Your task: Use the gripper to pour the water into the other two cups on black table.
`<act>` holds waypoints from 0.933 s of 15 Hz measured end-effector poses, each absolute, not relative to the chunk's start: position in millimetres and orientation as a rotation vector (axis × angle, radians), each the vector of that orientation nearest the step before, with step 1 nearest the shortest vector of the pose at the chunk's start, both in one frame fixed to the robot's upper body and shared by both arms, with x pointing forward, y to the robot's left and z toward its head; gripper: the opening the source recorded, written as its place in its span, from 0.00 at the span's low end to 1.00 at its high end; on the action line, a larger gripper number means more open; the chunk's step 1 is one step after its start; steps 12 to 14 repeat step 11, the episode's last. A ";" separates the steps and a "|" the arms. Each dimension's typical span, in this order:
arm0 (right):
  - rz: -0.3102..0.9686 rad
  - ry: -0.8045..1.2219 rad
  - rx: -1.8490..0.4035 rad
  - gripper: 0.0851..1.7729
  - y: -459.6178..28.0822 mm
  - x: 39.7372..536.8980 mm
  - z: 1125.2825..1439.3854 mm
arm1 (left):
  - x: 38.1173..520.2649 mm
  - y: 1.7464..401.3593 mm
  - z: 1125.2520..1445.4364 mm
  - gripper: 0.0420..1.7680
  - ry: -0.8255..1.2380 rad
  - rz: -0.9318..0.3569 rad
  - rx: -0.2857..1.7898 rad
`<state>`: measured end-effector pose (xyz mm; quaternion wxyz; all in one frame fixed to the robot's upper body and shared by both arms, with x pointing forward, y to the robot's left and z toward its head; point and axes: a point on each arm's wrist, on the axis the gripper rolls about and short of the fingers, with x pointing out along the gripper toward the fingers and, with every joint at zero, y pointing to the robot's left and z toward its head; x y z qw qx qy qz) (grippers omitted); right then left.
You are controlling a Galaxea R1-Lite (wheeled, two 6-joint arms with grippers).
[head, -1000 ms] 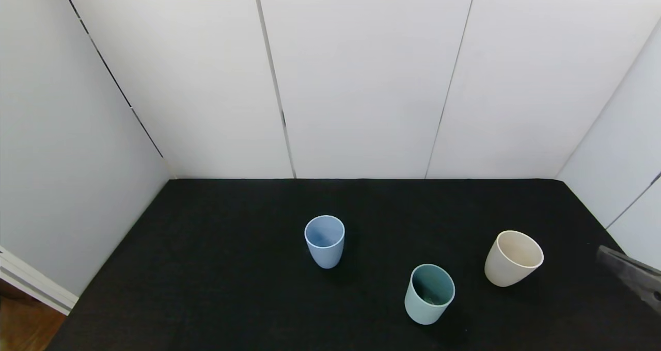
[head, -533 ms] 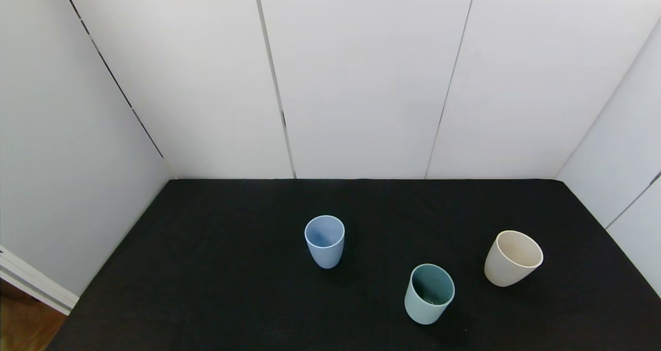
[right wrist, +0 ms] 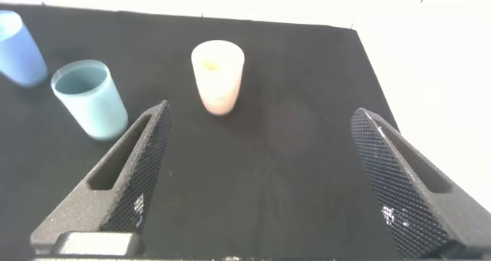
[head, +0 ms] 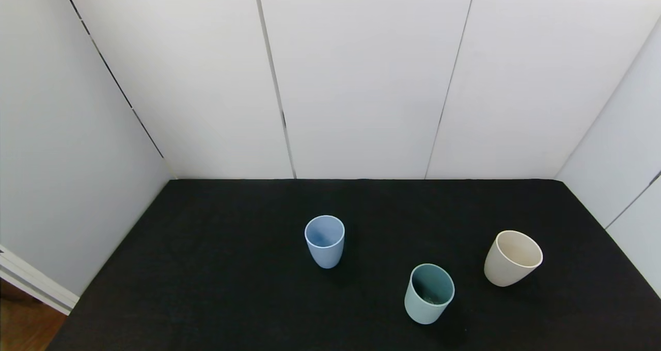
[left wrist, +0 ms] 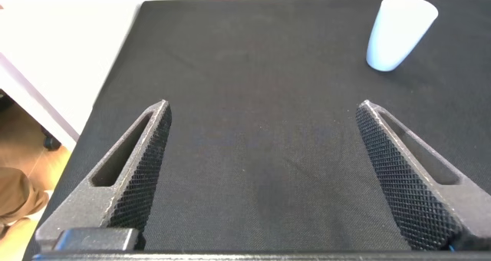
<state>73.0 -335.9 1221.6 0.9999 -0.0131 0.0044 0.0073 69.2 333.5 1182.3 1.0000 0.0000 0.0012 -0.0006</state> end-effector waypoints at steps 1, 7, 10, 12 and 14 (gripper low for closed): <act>0.015 -0.003 -0.039 0.96 -336.0 70.9 1213.9 | 69.2 333.5 1182.3 0.97 0.002 -0.002 0.000; 0.000 -0.142 -0.049 0.96 -336.1 68.3 1198.0 | 69.2 333.5 1182.3 0.97 0.002 -0.002 0.000; 0.000 -0.145 -0.043 0.96 -336.0 68.0 1197.4 | 69.2 333.5 1182.3 0.97 0.003 -0.002 0.000; 0.000 -0.145 -0.043 0.96 -336.1 68.0 1197.2 | 69.2 333.5 1182.3 0.97 0.003 -0.002 0.000; 0.000 -0.145 -0.043 0.96 -336.1 68.0 1197.2 | 69.2 333.5 1182.3 0.97 0.003 -0.002 0.000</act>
